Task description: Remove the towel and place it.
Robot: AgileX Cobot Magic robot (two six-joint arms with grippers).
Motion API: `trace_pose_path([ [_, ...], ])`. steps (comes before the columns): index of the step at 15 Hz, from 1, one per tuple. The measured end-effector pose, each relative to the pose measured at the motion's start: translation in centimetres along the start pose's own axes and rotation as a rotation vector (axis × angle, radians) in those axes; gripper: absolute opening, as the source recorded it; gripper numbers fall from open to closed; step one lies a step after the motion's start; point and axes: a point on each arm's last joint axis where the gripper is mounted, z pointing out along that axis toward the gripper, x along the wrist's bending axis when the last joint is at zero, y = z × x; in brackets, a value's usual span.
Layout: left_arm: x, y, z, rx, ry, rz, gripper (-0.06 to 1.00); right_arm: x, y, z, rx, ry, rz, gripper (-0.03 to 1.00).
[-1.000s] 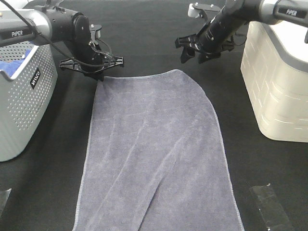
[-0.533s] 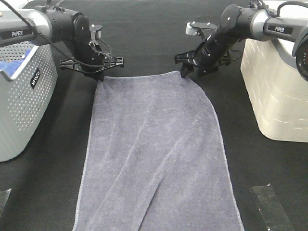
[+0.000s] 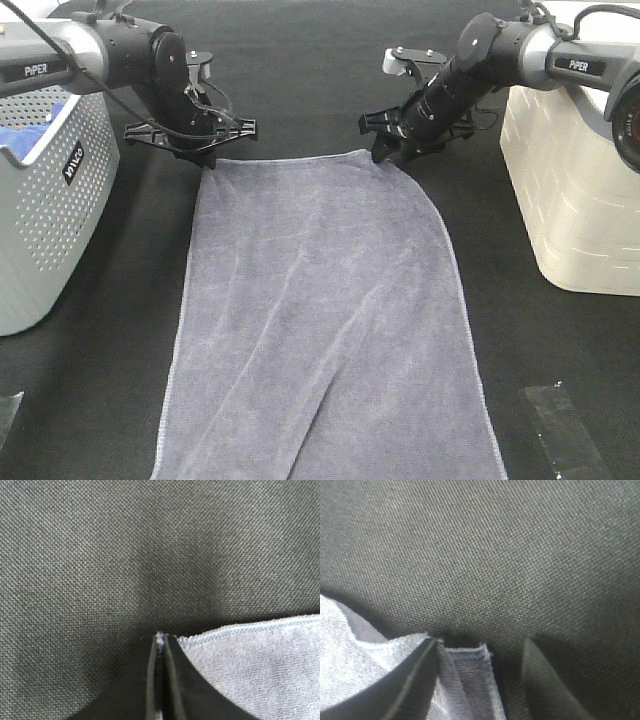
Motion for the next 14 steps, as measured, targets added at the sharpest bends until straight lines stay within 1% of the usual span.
trace_pose_path([
  [3, 0.0, 0.0, 0.0, 0.000, 0.000, 0.001, 0.01, -0.1, -0.4, 0.6, 0.018, 0.004, 0.000, 0.47],
  [4, 0.0, 0.0, 0.0, 0.000, 0.000, 0.001, 0.01, -0.2, -0.4, 0.6, 0.021, 0.001, -0.004, 0.43],
  [5, 0.0, 0.0, 0.0, 0.000, 0.000, 0.001, 0.01, -0.4, -0.4, 0.7, 0.023, -0.006, -0.008, 0.32],
  [6, 0.0, 0.0, 0.0, 0.000, 0.000, 0.001, 0.01, -0.5, -0.4, 0.7, 0.022, -0.007, -0.005, 0.19],
  [7, 0.0, 0.0, 0.0, 0.000, 0.000, 0.001, 0.01, -0.5, -0.5, 0.6, 0.026, -0.005, -0.002, 0.09],
  [8, 0.0, 0.0, 0.0, 0.000, 0.000, 0.001, 0.01, -0.5, -0.5, 0.6, 0.028, -0.003, -0.001, 0.01],
  [11, 0.0, 0.0, 0.0, 0.000, 0.000, 0.004, 0.01, -0.2, 0.1, -0.7, 0.030, -0.009, -0.019, 0.00],
  [14, -0.1, 0.2, -0.1, -0.005, -0.002, 0.008, 0.01, -0.2, 0.8, -2.3, 0.020, -0.042, -0.039, 0.00],
])
